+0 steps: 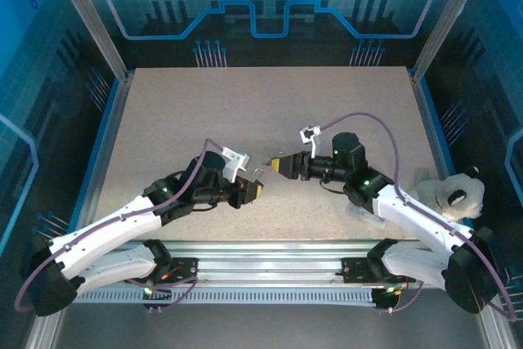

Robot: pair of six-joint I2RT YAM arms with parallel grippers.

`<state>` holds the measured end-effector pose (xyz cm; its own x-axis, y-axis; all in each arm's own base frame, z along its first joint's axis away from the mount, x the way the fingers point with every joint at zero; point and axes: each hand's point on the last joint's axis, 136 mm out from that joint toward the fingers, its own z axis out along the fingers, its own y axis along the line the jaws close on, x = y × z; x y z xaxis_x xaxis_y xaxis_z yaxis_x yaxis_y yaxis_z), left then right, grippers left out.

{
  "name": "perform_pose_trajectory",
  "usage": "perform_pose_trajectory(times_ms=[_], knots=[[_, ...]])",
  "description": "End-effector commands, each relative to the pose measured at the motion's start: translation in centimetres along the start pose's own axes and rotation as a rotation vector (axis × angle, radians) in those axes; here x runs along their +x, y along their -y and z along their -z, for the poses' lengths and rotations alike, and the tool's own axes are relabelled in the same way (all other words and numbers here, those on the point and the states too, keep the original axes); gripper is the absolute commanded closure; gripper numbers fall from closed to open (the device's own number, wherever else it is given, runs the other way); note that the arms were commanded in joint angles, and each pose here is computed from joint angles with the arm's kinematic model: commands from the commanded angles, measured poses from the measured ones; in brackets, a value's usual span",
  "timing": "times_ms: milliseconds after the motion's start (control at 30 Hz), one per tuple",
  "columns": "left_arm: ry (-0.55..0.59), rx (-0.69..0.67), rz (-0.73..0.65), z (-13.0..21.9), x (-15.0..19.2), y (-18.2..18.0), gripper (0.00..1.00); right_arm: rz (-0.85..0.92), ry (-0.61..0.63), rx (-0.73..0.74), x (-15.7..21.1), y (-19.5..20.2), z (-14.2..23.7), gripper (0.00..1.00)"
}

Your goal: Lock with the key

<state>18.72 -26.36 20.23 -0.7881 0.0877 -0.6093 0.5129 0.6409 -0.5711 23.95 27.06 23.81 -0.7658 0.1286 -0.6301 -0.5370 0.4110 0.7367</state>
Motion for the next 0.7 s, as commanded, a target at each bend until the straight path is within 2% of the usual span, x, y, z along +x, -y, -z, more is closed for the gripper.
perform_pose_trajectory(times_ms=[0,167,267,500,667], knots=[[-0.141,0.167,-0.007,1.4,1.3,3.7,1.0,0.044,-0.017,-0.048,0.0,-0.8,0.7,0.45],[-0.284,0.251,-0.026,1.6,2.9,5.2,1.0,0.061,-0.028,-0.087,0.3,-1.1,0.4,0.48],[-0.336,0.257,-0.042,1.4,3.3,5.3,1.0,0.067,-0.032,-0.107,0.4,-1.3,0.4,0.49],[-0.348,0.272,-0.07,1.0,2.5,5.8,1.0,0.075,-0.06,-0.118,1.3,-1.2,0.1,0.51],[-0.343,0.294,-0.071,1.0,1.8,5.8,1.0,0.096,-0.071,-0.18,2.1,-1.9,-0.5,0.54]])
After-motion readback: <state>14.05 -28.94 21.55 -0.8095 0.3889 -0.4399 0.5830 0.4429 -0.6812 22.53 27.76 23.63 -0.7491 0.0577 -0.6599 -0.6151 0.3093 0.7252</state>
